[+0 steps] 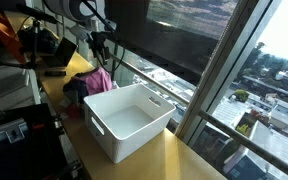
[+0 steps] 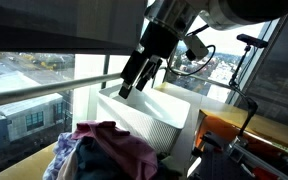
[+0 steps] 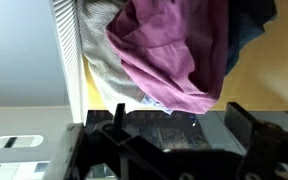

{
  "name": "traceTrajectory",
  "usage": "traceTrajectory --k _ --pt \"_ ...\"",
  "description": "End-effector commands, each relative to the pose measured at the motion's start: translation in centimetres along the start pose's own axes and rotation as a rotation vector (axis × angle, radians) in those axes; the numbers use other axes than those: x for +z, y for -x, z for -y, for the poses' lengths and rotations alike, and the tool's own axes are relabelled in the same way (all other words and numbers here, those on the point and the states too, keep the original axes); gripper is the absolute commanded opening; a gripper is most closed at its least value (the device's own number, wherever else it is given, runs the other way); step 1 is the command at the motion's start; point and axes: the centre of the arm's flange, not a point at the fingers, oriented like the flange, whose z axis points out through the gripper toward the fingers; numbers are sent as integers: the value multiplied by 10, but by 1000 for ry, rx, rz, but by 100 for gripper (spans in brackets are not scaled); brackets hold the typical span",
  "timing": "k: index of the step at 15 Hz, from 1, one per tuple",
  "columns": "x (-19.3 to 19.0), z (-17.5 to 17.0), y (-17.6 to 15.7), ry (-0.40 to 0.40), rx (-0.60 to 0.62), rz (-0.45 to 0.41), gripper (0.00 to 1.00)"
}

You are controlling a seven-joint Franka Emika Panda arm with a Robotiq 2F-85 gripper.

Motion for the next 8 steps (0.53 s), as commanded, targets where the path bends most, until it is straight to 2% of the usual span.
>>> traceTrajectory --k 1,7,8 --pt "0 0 0 0 0 0 100" --pt "0 0 0 0 0 0 100" --pt "-5 2 8 17 -13 -12 100"
